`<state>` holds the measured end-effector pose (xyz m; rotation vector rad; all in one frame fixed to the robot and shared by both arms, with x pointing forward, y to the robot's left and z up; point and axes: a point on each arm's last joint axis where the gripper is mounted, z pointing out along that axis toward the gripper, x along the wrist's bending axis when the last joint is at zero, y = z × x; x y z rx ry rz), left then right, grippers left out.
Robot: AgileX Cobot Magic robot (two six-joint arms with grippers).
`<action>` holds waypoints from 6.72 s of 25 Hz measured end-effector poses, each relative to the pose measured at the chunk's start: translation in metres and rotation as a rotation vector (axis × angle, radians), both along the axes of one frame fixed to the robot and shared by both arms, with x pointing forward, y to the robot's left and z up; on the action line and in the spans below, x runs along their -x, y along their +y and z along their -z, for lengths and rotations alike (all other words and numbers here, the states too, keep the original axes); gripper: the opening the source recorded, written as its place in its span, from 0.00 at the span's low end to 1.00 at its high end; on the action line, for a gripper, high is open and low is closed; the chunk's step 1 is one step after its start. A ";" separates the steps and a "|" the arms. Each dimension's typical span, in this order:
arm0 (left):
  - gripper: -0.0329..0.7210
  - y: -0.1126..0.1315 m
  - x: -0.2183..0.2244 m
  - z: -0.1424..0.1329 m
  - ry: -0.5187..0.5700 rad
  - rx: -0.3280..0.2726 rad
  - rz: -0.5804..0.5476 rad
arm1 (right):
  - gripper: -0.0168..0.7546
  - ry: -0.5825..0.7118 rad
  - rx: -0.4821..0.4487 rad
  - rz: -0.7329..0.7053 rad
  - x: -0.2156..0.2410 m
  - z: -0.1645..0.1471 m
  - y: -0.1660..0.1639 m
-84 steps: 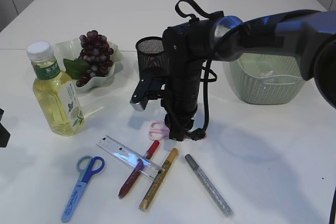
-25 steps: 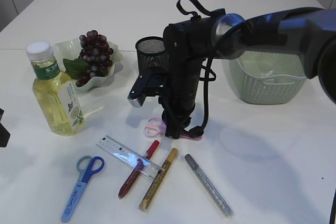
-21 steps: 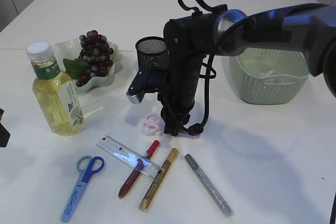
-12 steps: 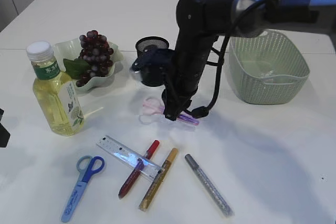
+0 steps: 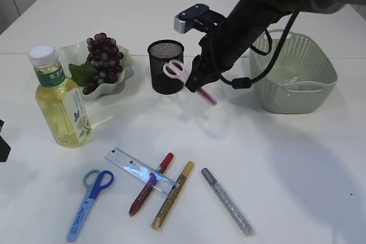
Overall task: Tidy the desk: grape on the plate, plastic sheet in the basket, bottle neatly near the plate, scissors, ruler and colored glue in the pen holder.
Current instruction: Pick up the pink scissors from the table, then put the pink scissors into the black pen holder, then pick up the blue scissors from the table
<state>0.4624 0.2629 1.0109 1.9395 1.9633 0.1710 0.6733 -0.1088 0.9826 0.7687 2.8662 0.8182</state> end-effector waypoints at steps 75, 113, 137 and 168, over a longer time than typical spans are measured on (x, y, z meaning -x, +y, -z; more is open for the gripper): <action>0.52 0.000 0.006 0.002 0.073 -0.003 0.013 | 0.57 -0.058 0.011 0.546 0.024 -0.122 -0.048; 0.47 -0.116 -0.044 0.066 0.294 -0.073 0.072 | 0.55 0.191 0.218 0.626 0.188 -0.112 -0.094; 0.57 -0.122 -0.059 0.117 0.313 -0.105 0.036 | 0.55 0.192 0.219 0.626 0.188 -0.112 -0.094; 0.57 -0.120 -0.060 0.126 0.338 -0.116 -0.048 | 0.55 0.195 0.221 0.625 0.188 -0.111 -0.094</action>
